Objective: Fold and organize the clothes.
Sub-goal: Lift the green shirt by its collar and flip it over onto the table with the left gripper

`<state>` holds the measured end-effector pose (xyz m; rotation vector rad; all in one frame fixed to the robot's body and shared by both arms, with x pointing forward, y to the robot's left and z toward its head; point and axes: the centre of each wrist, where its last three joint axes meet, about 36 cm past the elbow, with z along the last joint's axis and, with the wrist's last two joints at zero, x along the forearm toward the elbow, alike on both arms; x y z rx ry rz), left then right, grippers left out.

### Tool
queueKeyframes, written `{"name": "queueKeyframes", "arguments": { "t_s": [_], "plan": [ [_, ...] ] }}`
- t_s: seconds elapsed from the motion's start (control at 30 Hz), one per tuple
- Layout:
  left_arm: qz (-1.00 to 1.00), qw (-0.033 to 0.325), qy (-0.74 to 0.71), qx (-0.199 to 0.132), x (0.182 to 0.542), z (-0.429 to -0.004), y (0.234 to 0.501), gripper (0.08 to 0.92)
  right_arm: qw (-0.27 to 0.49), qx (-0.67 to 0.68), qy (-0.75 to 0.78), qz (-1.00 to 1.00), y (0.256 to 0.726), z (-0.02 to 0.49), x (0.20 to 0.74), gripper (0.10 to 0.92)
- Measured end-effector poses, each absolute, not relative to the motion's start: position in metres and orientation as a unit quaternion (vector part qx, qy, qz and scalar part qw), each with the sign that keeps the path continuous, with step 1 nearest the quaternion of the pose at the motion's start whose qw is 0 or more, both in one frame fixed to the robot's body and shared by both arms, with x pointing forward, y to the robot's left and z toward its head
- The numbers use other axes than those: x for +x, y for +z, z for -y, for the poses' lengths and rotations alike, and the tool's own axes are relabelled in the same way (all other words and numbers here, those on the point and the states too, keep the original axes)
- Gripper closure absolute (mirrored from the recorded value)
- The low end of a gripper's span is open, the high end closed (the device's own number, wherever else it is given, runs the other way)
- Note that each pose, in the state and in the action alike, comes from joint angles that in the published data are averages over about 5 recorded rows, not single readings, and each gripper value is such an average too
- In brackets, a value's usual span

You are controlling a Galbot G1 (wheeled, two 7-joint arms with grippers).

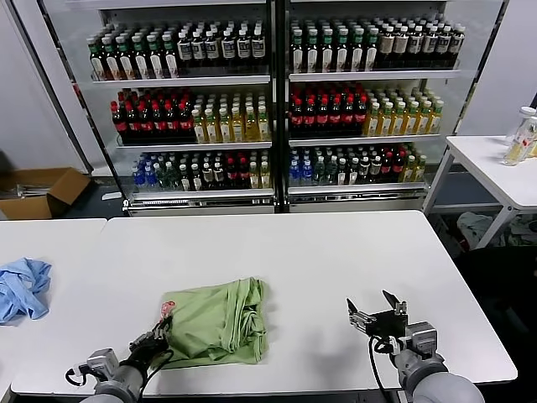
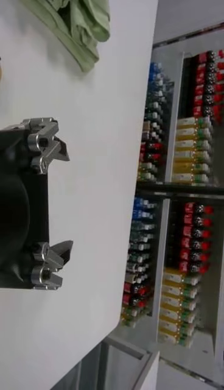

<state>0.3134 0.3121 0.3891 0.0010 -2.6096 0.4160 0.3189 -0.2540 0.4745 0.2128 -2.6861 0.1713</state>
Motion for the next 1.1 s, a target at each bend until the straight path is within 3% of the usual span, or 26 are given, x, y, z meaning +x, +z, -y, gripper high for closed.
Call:
{"name": "queueKeyframes", "arguments": {
  "t_s": [0.4, 0.57, 0.77, 1.1],
  "plan": [
    [0.968, 0.179, 0.163, 0.066, 0.306, -0.438, 0.483, 0.905, 0.219, 0.077, 0.059, 0.971, 0.473, 0.254, 0.32, 0.2],
    [0.974, 0.147, 0.155, 0.07, 0.308, -0.456, 0.52, 0.905, 0.218, 0.075, 0.061, 0.971, 0.474, 0.255, 0.318, 0.2],
    [0.979, 0.139, 0.15, 0.028, 0.308, -0.411, 0.527, 0.905, 0.217, 0.069, 0.064, 0.972, 0.477, 0.258, 0.316, 0.2],
    [0.96, 0.187, 0.187, -0.088, 0.315, -0.251, 0.46, 0.905, 0.214, 0.065, 0.068, 0.972, 0.479, 0.258, 0.313, 0.2]
  ]
}}
